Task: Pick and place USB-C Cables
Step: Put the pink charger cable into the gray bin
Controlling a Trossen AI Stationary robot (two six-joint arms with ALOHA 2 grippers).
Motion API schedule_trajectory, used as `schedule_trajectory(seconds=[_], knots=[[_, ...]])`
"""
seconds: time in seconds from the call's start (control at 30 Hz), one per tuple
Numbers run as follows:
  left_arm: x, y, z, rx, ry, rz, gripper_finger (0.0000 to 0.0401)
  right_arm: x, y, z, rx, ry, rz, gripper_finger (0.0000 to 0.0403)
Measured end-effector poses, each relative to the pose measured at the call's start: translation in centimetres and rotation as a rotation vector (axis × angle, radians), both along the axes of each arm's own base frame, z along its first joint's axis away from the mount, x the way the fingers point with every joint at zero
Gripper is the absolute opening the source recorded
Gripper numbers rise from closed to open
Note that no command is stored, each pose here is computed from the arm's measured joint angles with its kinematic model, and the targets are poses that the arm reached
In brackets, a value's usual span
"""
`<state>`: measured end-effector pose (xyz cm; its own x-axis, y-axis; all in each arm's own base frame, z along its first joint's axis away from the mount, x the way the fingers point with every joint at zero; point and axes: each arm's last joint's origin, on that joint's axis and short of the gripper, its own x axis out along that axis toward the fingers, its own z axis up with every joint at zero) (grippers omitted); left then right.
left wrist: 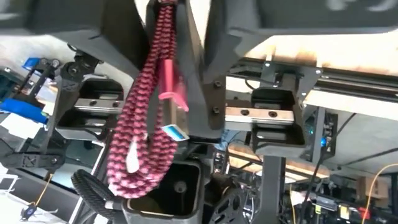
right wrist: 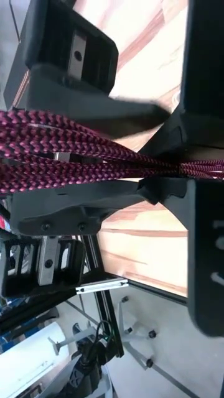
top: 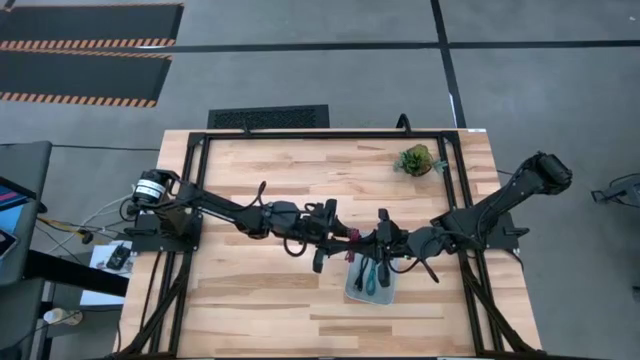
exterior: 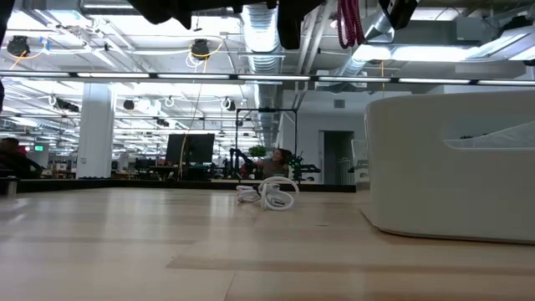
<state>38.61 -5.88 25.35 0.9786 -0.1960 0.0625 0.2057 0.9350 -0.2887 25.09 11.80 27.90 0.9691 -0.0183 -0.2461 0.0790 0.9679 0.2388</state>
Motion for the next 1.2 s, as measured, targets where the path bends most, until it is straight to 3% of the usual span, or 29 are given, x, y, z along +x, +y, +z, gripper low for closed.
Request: schedule_trajectory(seconds=[0.17, 0.23, 0.47, 0.67, 0.83, 0.9, 1.1, 1.13, 1.2], knots=[[0.0, 0.0, 0.0, 0.036, -0.009, 0.003, 0.0033, 0.0, 0.0, 0.0, 0.01, 0.005, 0.002, 0.0022], [0.0, 0.0, 0.1, 0.036, -0.01, 0.002, 0.0015, 0.0, 0.0, 0.0, 0.015, 0.004, 0.004, 0.0029], [0.2, -0.1, 0.5, 0.087, -0.017, 0.001, 0.0012, -0.3, 0.3, 0.2, 0.038, -0.003, 0.023, 0.0106], [1.5, -0.4, 2.3, 0.304, 0.096, -0.017, 0.0012, -2.4, -0.4, 1.3, 0.086, 0.048, 0.074, 0.0186], [2.0, -0.7, 3.9, 0.468, 0.272, 0.11, 0.0012, -5.3, -1.5, 2.0, 0.163, 0.157, 0.066, 0.0222], [2.0, -0.7, 4.6, 0.429, 0.313, 0.193, 0.0011, -6.6, -1.8, 2.0, 0.197, 0.205, 0.059, 0.0225], [2.2, -0.5, 5.0, 0.137, 0.345, 0.321, 0.0016, -10.7, -2.5, 2.3, 0.304, 0.312, 0.02, 0.0215], [2.4, -0.6, 4.8, 0.122, 0.345, 0.32, 0.0017, -11.2, -2.5, 2.3, 0.311, 0.314, 0.012, 0.0212], [2.7, -0.9, 3.9, 0.208, 0.366, 0.26, 0.0016, -11.9, -2.7, 2.5, 0.316, 0.304, 0.004, 0.0207]])
